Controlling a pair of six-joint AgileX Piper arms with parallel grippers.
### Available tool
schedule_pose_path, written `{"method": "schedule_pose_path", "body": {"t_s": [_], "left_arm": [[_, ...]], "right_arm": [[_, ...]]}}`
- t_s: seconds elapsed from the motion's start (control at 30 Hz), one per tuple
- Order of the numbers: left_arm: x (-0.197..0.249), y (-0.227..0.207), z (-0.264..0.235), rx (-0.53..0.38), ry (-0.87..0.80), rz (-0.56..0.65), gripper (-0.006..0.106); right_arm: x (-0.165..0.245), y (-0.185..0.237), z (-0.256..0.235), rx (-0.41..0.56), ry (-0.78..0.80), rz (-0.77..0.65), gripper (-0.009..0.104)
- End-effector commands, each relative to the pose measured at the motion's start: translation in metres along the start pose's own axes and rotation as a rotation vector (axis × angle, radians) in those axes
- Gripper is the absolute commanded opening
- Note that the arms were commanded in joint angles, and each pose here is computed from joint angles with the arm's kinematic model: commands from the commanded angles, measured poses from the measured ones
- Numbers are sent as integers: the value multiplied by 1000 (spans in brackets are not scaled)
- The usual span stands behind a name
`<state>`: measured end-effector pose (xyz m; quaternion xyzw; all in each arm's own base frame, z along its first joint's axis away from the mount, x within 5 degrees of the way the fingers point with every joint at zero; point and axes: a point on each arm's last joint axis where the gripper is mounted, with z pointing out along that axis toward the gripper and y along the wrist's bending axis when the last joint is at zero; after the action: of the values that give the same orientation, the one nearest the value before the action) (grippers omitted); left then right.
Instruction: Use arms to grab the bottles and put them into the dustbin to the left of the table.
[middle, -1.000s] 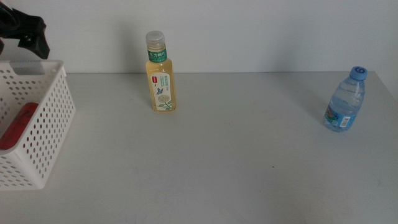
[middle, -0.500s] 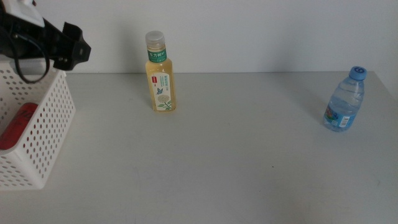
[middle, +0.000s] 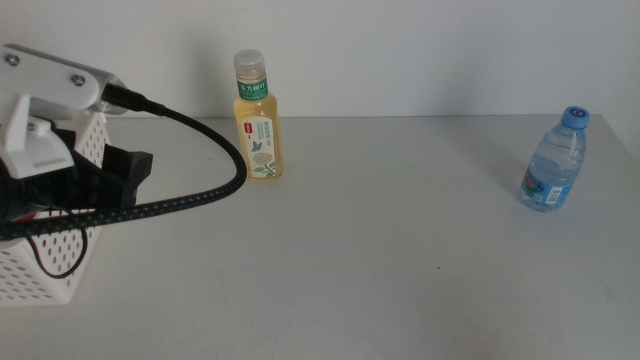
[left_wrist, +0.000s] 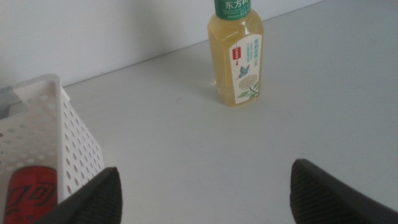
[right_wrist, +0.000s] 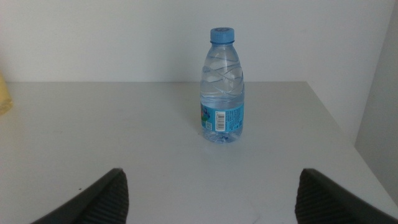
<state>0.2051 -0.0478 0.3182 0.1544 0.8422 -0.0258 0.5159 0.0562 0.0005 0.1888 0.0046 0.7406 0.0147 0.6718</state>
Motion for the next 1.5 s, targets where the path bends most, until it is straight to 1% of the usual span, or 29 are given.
{"method": "schedule_pose_path", "body": {"t_s": [0.0, 0.1, 0.3, 0.47, 0.7, 0.8, 0.93, 1.17, 1.47], "left_arm": [[-14, 0, -6, -3, -120, -46, 91], [-12, 0, -2, -7, -134, -38, 91], [-6, -8, 16, -4, -312, -17, 91], [5, -18, 34, 16, -381, -8, 91], [14, -22, 73, 26, -407, -50, 91], [20, -25, 92, 37, -456, -97, 91], [22, -28, 117, 49, -517, -100, 91], [14, -31, 167, 59, -484, -99, 91], [0, -33, 217, 63, -443, -109, 91]], "right_arm": [[-12, 0, -3, -1, -112, -19, 94], [-12, 0, -3, -1, -112, -19, 94], [-12, 0, -3, -1, -112, -19, 94], [-12, 0, -3, -1, -112, -19, 94], [-12, 0, -3, -1, -112, -19, 94], [-12, 0, -3, -1, -112, -19, 94], [-12, 0, -3, -1, -112, -19, 94], [-12, 0, -3, -1, -112, -19, 94], [-12, 0, -3, -1, -112, -19, 94]]}}
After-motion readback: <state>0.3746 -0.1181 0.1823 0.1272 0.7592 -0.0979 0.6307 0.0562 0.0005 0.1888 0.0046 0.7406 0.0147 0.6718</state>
